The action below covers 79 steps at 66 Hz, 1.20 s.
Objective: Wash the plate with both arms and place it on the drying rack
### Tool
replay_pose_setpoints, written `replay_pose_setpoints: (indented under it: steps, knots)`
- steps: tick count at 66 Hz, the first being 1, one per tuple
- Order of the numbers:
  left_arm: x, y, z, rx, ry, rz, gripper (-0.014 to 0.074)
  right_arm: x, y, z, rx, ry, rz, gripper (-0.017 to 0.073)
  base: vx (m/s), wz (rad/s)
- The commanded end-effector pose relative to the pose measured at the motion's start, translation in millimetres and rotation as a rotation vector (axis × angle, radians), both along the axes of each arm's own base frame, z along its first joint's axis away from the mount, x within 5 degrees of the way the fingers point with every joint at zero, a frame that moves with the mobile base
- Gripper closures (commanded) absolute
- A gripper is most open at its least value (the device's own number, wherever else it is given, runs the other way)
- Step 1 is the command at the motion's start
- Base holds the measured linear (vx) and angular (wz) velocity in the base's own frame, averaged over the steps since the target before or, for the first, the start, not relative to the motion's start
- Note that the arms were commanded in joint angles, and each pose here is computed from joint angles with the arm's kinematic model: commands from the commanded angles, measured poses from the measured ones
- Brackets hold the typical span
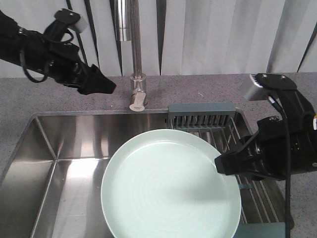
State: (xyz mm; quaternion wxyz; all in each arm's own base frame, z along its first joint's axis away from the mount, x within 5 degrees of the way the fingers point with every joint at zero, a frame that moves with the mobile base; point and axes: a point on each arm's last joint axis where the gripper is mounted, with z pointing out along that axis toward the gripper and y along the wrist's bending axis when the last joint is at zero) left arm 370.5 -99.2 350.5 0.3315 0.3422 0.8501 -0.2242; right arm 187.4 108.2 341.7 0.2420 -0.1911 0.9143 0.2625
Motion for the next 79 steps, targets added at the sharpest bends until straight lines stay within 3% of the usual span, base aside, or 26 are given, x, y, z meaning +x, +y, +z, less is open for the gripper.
replay_pose_setpoints:
  steps: [1,10,17,31,38,49,56,79]
  knots:
    - [-30,17.3,39,-0.072,-0.045,0.126,0.0025,-1,1,15,0.056,-0.067,-0.01,0.0568,0.0,0.0]
    - [-60,44.1,37,-0.09,-0.059,0.285,0.0048,-1,1,15,0.056,-0.067,-0.01,0.0568,0.0,0.0]
    - [-87,60.3,28,-0.053,-0.04,0.383,0.0062,-1,1,15,0.056,-0.067,-0.01,0.0568,0.0,0.0]
    - [-138,81.4,11,0.085,0.013,0.579,0.0087,-1,1,15,0.056,-0.067,-0.01,0.0568,0.0,0.0]
    - [-161,90.3,8,0.124,0.013,0.692,0.0096,-1,1,15,0.056,-0.067,-0.01,0.0568,0.0,0.0]
    - [-195,98.2,5,0.119,-0.016,0.824,0.0099,-1,1,15,0.056,-0.067,-0.01,0.0568,0.0,0.0]
    - [-214,99.6,2,0.104,-0.041,0.856,0.0099,-1,1,15,0.056,-0.067,-0.01,0.0568,0.0,0.0]
    - [-252,98.8,3,0.066,-0.122,0.861,0.0099,-1,1,15,0.056,-0.067,-0.01,0.0568,0.0,0.0]
